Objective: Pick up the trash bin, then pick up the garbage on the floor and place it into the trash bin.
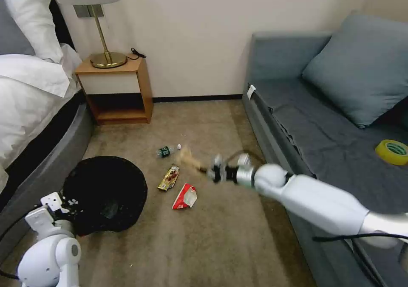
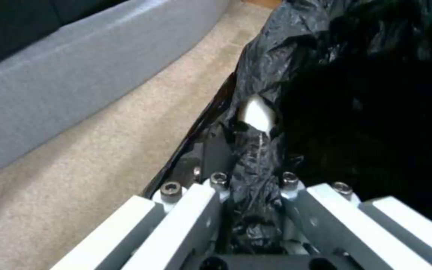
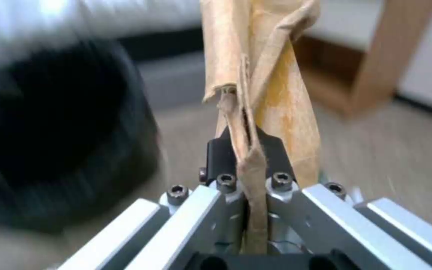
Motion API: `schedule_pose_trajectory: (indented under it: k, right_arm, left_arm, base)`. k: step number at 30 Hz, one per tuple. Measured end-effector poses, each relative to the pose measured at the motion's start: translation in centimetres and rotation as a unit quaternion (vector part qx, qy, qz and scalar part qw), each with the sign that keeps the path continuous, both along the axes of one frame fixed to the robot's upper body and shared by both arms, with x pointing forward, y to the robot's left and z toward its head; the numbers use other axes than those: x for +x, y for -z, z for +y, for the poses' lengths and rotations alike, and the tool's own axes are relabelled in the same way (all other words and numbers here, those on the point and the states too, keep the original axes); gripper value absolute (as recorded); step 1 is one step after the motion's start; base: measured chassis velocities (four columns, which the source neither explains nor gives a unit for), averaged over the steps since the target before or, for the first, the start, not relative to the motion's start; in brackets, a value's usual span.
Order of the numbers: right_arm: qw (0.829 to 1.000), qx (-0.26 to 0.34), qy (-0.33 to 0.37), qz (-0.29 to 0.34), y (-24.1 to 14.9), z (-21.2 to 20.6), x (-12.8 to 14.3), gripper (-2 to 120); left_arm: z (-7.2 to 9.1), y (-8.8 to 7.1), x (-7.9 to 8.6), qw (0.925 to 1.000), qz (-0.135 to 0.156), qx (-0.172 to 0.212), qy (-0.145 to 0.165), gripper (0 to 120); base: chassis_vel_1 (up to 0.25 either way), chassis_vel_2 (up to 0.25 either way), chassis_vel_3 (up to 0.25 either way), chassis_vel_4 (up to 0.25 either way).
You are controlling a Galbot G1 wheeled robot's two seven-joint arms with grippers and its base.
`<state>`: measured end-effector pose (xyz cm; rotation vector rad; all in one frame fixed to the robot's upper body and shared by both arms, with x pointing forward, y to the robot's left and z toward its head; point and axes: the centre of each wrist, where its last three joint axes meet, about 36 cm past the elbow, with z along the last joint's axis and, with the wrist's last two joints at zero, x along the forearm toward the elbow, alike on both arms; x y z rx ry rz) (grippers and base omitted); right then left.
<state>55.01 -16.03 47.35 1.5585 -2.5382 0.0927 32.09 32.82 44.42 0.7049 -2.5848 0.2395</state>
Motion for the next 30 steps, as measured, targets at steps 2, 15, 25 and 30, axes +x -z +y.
schedule_pose_trajectory:
  k: [2, 15, 25, 30]
  right_arm:
    - [1.000, 0.026, -0.018, 0.000, -1.8, 2.7, -1.8, 0]
    - [0.995, 0.004, -0.087, 0.039, 3.2, 16.2, -10.6, 0]
    - [0.997, -0.039, -0.069, 0.020, 5.4, 19.0, -11.1, 19]
    - [0.997, -0.037, -0.067, 0.012, 5.3, 18.7, -11.1, 38]
  left_arm:
    - [-0.4, 0.1, 0.1, 1.0000, 0.002, 0.000, 0.002, 2]
    - [-1.9, -0.2, -0.1, 1.0000, 0.000, 0.000, 0.007, 2]
    - [-2.2, -1.0, -0.5, 0.9999, -0.008, 0.003, 0.010, 2]
    - [-2.2, -1.1, -0.5, 0.9999, -0.009, 0.002, 0.011, 1]
  base:
    - [0.000, 0.000, 0.000, 0.000]
    - [0.000, 0.000, 0.000, 0.000]
    - [0.000, 0.000, 0.000, 0.000]
    - [0.000, 0.000, 0.000, 0.000]
